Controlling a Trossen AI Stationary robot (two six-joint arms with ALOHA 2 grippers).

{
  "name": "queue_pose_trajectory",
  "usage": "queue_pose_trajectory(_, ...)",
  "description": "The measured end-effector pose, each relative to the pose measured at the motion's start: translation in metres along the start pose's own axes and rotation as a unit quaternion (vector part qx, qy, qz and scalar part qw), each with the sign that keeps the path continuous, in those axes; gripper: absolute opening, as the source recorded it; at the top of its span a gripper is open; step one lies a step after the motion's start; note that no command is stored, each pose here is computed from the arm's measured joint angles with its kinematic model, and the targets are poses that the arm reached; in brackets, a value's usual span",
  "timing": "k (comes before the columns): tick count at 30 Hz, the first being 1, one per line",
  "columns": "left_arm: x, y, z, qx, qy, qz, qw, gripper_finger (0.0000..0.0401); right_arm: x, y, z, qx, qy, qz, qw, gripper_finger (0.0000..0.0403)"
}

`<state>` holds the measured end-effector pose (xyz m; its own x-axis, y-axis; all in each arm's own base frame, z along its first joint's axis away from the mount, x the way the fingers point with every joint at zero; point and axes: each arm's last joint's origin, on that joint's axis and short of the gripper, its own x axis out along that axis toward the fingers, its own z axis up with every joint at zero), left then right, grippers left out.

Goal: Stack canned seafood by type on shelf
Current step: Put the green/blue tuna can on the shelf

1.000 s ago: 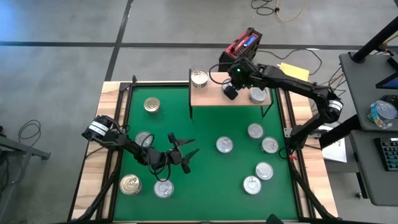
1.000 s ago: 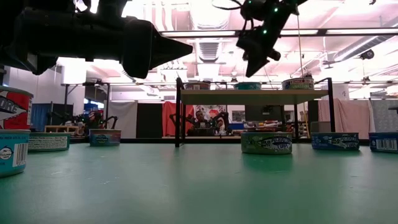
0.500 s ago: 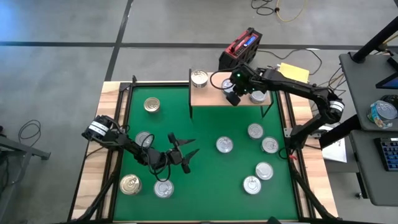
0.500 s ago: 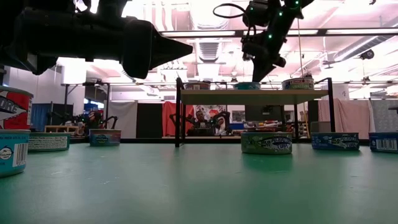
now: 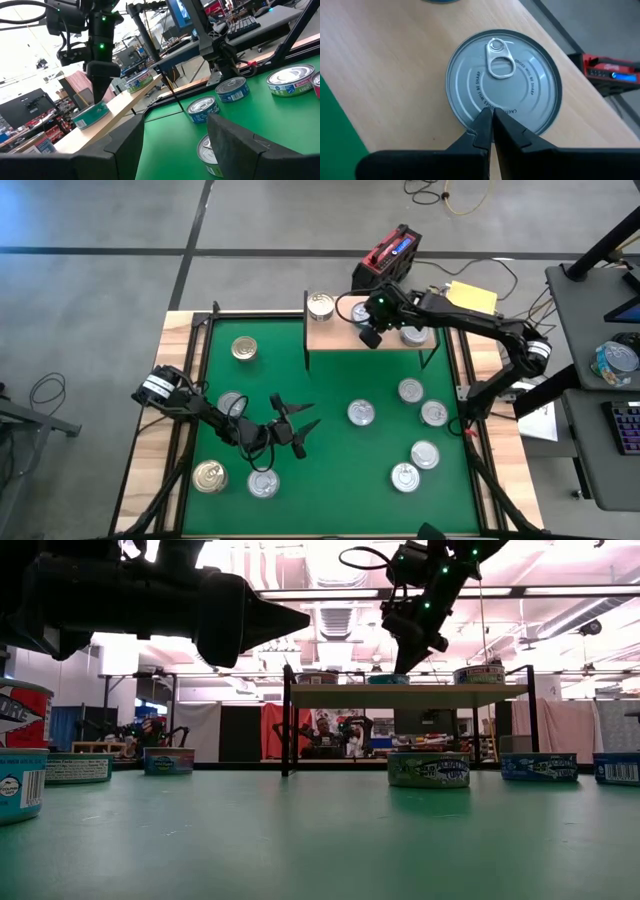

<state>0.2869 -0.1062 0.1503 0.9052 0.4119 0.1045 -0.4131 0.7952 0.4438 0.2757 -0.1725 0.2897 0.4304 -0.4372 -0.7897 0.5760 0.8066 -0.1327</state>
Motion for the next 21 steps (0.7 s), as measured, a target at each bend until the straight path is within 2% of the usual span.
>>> queue_pose_trajectory(5, 0.0, 0.0, 0.0, 0.0, 0.0, 0.0, 1.0, 0.0201, 0.01, 0.002, 0.004, -0.016, -0.012, -0.001, 1.0, 0.0009)
queue_pose_trajectory(12, 0.0, 0.0, 0.0, 0.001, 0.0, 0.0, 1.0, 0.0201, 0.013, 0.003, 0.011, -0.031, -0.046, 0.0, 0.998, 0.0009)
queue_pose_trajectory(21, 0.0, 0.0, 0.0, 0.001, 0.001, -0.001, 1.0, 0.0201, 0.013, 0.003, 0.012, -0.035, -0.052, 0.0, 0.998, 0.0009)
